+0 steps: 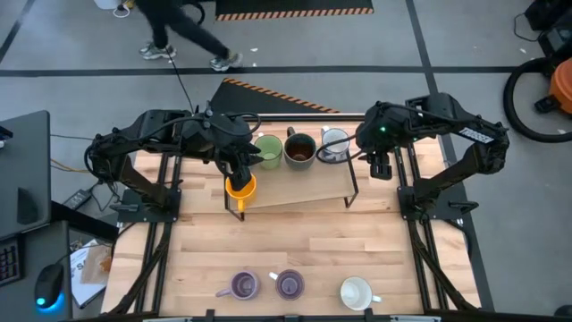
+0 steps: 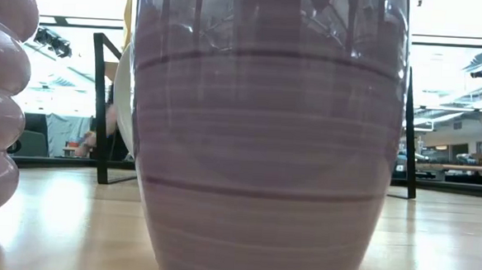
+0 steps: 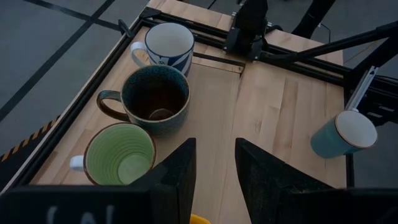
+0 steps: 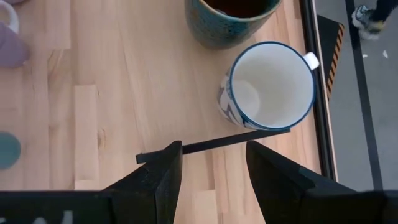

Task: Place coffee mugs
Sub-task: Put the blue mug on the shelf

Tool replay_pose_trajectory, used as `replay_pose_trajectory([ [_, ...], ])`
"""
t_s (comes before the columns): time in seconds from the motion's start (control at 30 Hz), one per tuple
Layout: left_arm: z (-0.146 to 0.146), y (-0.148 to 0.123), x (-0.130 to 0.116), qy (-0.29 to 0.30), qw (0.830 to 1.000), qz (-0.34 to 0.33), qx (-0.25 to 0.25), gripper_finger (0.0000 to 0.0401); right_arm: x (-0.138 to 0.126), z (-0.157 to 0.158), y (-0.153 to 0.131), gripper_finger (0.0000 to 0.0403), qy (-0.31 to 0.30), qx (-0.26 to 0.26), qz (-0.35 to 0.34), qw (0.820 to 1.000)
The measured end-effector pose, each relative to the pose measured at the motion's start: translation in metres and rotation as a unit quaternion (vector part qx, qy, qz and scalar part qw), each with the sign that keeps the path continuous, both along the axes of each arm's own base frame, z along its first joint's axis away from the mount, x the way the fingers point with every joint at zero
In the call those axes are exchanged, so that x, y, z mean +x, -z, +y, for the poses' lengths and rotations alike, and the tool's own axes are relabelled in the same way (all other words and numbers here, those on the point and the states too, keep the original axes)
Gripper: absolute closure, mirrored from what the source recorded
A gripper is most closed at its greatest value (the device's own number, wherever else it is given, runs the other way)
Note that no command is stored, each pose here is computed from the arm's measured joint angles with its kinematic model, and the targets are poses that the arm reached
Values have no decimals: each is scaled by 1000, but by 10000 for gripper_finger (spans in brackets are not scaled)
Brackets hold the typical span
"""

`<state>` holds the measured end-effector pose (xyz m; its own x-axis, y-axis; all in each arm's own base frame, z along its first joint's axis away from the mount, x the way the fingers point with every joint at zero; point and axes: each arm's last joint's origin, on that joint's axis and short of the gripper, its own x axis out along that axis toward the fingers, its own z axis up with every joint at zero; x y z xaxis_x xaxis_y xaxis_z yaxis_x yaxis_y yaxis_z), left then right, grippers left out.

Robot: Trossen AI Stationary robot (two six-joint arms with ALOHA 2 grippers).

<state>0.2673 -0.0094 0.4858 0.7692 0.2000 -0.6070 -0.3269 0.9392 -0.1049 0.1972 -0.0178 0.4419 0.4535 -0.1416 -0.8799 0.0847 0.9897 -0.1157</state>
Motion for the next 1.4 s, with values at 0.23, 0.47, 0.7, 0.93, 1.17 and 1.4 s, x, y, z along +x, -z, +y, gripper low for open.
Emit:
replay_pose_trajectory([
  [0.23, 0, 0, 0, 0, 1000, 0, 0, 284, 0, 4, 0, 219, -10, -1, 0, 1000],
  [0.47, 0, 0, 0, 0, 1000, 0, 0, 284, 2, 6, 0, 219, -15, -2, -5, 1000],
  [0.7, 0, 0, 0, 0, 1000, 0, 0, 284, 3, 7, -1, 219, -5, 5, -11, 1000],
  [0.93, 0, 0, 0, 0, 1000, 0, 0, 284, 3, 13, -1, 219, 1, 16, -14, 1000],
  [1.17, 0, 0, 0, 0, 1000, 0, 0, 284, 3, 15, -1, 219, -1, 6, -16, 1000],
  [1.4, 0, 0, 0, 0, 1000, 0, 0, 284, 3, 22, -1, 219, 3, 42, -21, 999],
])
